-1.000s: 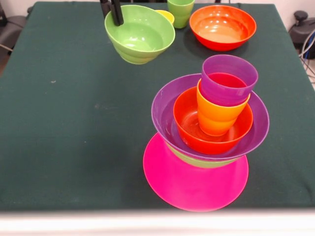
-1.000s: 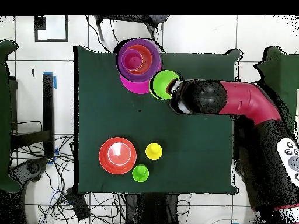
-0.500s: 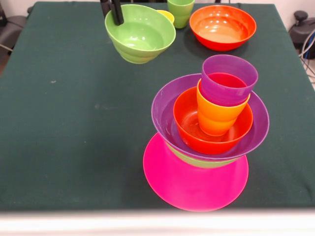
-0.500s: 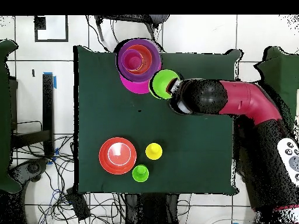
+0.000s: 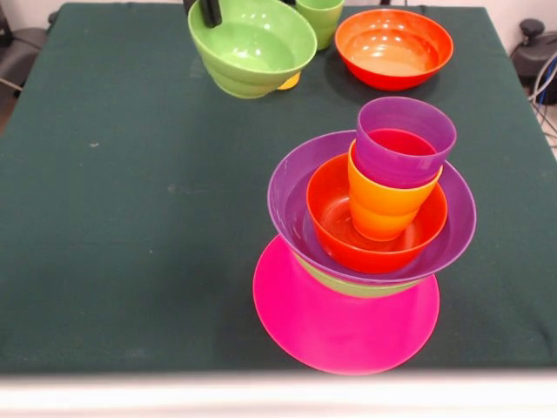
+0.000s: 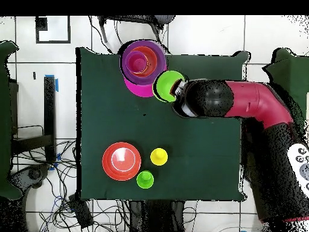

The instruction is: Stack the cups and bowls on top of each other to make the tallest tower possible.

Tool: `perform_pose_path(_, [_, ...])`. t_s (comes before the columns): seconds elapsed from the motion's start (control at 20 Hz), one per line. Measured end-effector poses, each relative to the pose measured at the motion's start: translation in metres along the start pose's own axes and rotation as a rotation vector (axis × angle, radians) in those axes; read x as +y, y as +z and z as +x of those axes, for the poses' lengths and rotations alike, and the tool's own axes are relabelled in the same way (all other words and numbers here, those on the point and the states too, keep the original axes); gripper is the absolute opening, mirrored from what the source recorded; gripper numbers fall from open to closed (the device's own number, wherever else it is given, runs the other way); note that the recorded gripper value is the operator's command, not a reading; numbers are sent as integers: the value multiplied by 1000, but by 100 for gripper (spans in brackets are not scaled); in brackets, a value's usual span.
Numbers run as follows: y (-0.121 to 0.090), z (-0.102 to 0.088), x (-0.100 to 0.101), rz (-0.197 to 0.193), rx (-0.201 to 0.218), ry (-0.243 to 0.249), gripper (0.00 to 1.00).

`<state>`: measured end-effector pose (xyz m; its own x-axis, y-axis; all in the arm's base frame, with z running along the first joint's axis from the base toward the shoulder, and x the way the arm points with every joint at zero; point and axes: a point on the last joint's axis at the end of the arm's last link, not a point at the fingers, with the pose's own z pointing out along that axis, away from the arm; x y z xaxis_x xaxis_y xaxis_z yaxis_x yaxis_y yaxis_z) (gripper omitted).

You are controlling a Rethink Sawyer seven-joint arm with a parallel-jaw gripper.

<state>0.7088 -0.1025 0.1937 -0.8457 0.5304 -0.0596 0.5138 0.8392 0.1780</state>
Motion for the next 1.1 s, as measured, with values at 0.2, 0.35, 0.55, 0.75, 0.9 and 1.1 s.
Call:
perform_pose_path(0.2, [-7,0,12,16,24,-15,0])
perform_pose_path(0.35, [-11,-1,21,24,33,-23,0])
perform_pose_path(0.55, [-17,-4,40,26,32,-42,0])
perform_pose_path(0.75, [-22,-6,58,19,18,-59,0])
perform_pose_path(0.9, [-24,-8,71,11,5,-70,0])
perform_pose_path(1.1, [-26,-10,89,1,-10,-86,0])
